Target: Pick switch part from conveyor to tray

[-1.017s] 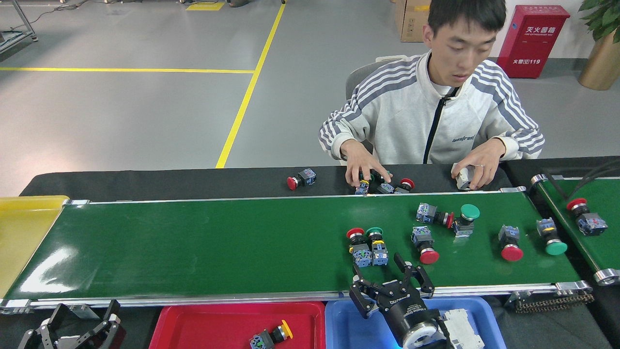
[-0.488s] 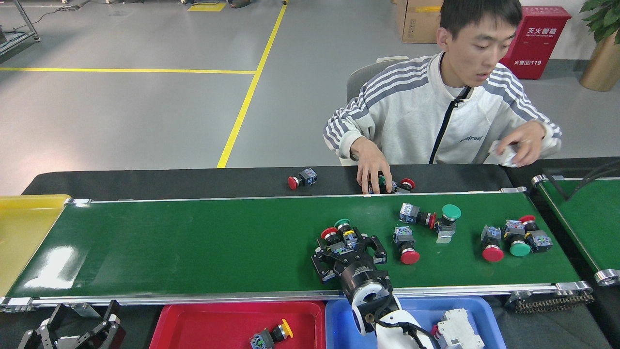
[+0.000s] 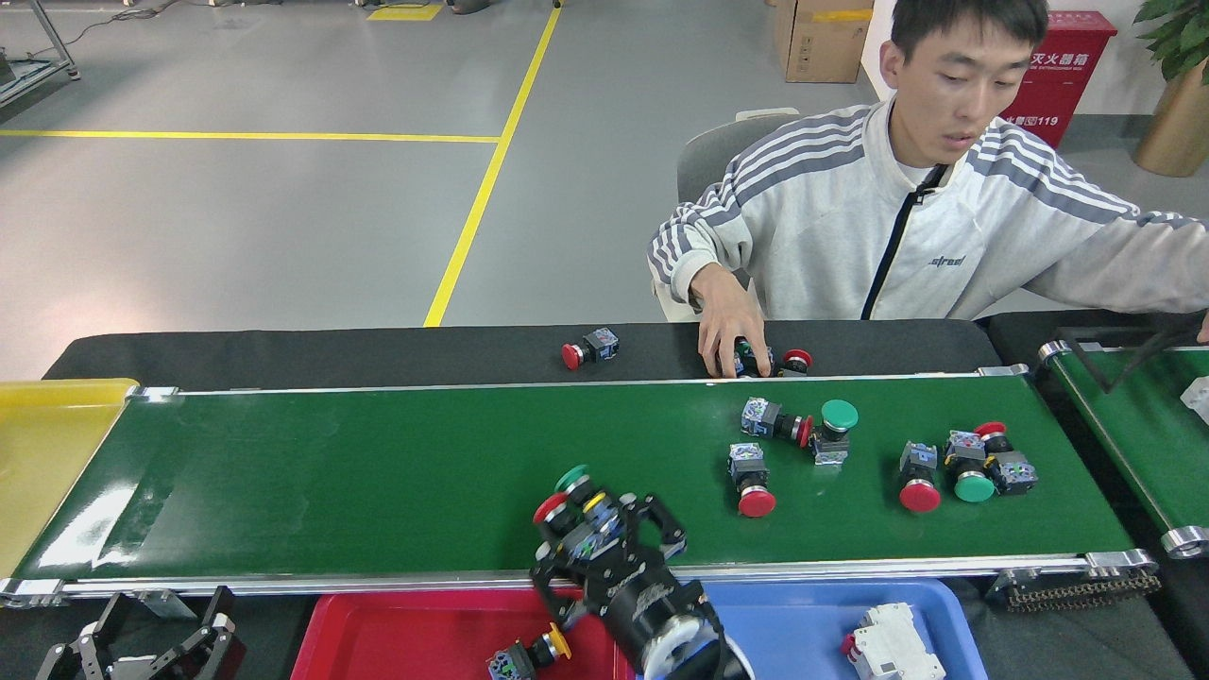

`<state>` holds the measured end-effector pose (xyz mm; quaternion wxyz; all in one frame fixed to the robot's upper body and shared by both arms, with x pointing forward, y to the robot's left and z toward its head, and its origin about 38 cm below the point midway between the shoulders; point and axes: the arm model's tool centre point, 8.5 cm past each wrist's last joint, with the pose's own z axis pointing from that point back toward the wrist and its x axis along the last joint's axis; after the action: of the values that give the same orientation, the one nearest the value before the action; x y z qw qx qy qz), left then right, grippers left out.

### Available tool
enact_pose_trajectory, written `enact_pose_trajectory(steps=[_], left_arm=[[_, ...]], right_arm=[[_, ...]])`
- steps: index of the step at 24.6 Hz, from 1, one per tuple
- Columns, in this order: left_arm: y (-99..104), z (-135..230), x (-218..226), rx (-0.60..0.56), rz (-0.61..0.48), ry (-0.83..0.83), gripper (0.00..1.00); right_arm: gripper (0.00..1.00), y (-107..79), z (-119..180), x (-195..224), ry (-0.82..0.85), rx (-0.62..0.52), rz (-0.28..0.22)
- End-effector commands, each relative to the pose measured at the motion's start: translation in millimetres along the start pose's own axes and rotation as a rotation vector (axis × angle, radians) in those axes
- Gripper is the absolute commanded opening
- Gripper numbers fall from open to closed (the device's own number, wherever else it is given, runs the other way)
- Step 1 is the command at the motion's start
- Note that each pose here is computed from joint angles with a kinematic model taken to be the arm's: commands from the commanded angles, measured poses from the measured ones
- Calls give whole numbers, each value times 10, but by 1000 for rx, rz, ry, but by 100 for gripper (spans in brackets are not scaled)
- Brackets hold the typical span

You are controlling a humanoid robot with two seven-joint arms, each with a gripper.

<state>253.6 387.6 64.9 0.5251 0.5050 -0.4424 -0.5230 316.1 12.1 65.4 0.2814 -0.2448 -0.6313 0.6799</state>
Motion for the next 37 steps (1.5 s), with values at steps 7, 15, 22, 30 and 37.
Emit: enact_pose_trajectory(steps=[7,15,22,30,37], left_arm=[[65,-7,-15,22,-12,-2,100],[125,-37,78,42,-7,-26,100],[79,-225,781,34,40,-201,100],[401,-520,2420,95,-16,-368,100],[537,-654,3187,91,-33,-411,100]], right_arm=[[100,-150,47,162,-168,-46,17],[100,190,1504,-1255,634,-201,-109],[100,475,2032,-1509,872,-146,-171],[99,300,1197,-1570,803,-66,-133],[99,212,385,-1496,810,-19,-85]])
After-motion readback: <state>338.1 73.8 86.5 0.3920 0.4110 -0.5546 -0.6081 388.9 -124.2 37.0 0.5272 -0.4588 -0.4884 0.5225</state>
